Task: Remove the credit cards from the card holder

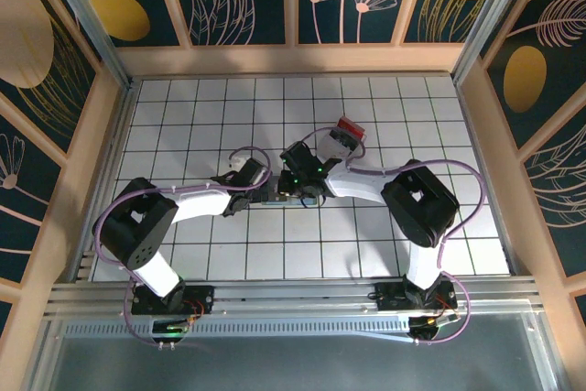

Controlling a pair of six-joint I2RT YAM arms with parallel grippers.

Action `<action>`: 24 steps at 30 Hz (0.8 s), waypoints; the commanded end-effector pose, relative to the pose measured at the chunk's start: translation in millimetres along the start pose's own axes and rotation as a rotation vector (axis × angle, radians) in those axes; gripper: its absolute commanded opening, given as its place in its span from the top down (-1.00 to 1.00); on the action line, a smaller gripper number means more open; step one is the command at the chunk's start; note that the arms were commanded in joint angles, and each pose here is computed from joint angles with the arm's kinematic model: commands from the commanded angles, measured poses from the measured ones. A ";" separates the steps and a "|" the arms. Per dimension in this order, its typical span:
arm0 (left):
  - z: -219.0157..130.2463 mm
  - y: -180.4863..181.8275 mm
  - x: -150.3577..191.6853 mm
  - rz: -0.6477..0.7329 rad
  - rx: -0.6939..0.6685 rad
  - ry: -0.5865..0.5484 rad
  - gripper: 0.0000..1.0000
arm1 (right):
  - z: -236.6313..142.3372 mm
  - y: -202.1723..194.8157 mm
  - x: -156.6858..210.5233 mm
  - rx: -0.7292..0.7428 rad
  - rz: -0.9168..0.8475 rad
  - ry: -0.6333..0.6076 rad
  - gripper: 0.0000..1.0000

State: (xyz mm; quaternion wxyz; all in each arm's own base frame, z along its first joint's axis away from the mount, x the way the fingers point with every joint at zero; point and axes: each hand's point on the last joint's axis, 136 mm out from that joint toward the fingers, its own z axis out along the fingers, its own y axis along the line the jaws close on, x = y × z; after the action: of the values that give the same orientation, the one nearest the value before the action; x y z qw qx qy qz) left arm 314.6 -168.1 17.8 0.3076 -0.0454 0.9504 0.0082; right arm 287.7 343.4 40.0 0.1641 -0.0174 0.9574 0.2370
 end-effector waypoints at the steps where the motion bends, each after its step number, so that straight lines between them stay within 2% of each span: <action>1: 4.6 2.3 10.7 0.000 -0.009 0.027 -0.98 | 6.9 -12.0 2.3 0.034 0.014 0.004 0.56; 11: 5.9 3.9 12.2 0.004 -0.019 0.034 -0.98 | 13.2 -19.9 7.7 0.050 0.028 0.015 0.49; 24: 11.3 4.9 22.7 0.015 -0.024 0.071 -0.98 | 13.9 -4.3 2.0 -0.078 0.059 0.013 0.50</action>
State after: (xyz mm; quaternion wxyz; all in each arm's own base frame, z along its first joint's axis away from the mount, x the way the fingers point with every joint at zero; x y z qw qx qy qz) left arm 314.4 -168.6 13.5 0.3040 -0.0493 0.9514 0.0077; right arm 288.3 342.3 27.4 0.1506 -0.0038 0.9547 0.2567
